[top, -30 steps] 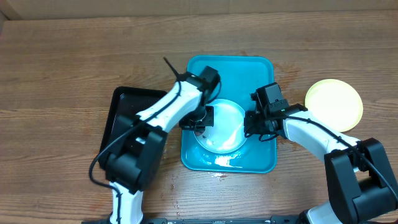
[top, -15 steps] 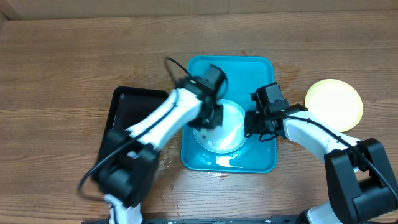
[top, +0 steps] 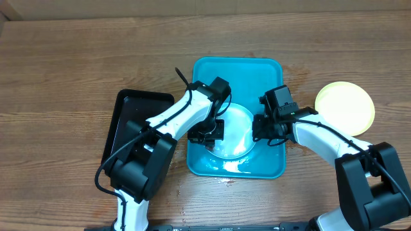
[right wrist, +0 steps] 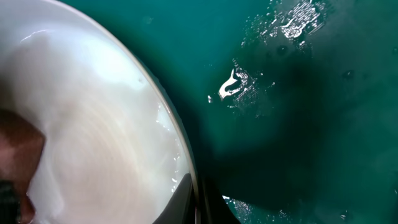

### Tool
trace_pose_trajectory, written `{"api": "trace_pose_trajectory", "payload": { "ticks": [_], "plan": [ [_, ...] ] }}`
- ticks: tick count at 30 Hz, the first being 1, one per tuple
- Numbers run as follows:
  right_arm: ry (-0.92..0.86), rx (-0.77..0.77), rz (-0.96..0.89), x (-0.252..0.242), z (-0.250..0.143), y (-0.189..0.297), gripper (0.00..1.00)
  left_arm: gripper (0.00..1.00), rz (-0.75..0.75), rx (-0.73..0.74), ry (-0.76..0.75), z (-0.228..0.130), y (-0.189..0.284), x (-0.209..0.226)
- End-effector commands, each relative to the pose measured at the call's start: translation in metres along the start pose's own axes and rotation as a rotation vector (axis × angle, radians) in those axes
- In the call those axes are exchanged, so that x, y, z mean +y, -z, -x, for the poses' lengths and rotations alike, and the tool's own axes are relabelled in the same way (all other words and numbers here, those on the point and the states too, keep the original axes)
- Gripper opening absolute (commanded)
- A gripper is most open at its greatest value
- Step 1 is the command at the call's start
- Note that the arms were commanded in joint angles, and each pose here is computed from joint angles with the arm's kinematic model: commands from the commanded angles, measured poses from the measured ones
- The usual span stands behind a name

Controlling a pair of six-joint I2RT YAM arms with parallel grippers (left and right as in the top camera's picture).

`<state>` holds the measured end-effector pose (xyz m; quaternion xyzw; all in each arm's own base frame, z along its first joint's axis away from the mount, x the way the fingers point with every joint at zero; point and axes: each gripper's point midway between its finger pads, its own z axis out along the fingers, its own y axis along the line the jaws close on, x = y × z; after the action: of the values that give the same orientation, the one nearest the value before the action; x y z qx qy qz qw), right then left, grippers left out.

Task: Clean dirty plates on tray and stack at the side
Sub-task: 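Pick up the sponge with the left gripper and scrub the white plate, then return the sponge to the black tray and lift the white plate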

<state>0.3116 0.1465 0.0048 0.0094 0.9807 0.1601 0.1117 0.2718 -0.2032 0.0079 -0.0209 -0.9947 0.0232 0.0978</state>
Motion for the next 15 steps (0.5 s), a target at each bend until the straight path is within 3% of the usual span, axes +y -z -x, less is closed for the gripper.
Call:
{"api": "trace_pose_trajectory", "payload": {
  "ticks": [1, 3, 6, 8, 10, 12, 15],
  "plan": [
    [-0.015, 0.032, -0.065, -0.017, -0.012, -0.009, 0.04, 0.04, 0.23, -0.056, 0.097, 0.012, 0.004, 0.054],
    [-0.015, 0.032, -0.065, -0.017, -0.012, -0.009, 0.04, 0.04, 0.179, -0.072, 0.091, 0.014, 0.014, 0.045],
    [-0.015, 0.032, -0.065, -0.017, -0.012, -0.009, 0.04, 0.04, -0.02, -0.126, 0.008, 0.016, 0.045, 0.011],
    [-0.015, 0.035, -0.067, -0.017, -0.013, -0.009, 0.04, 0.04, -0.18, -0.196, -0.04, 0.013, 0.082, -0.012],
    [-0.015, 0.034, -0.068, -0.017, -0.013, -0.009, 0.04, 0.04, -0.235, -0.274, -0.041, 0.013, 0.112, -0.012],
    [-0.015, 0.029, -0.081, -0.02, -0.012, -0.008, 0.04, 0.04, -0.222, -0.373, -0.002, 0.012, 0.144, 0.01],
    [-0.01, 0.017, -0.098, -0.022, -0.007, -0.007, 0.04, 0.04, -0.063, -0.459, 0.114, 0.007, 0.169, 0.071]
  ]
}}
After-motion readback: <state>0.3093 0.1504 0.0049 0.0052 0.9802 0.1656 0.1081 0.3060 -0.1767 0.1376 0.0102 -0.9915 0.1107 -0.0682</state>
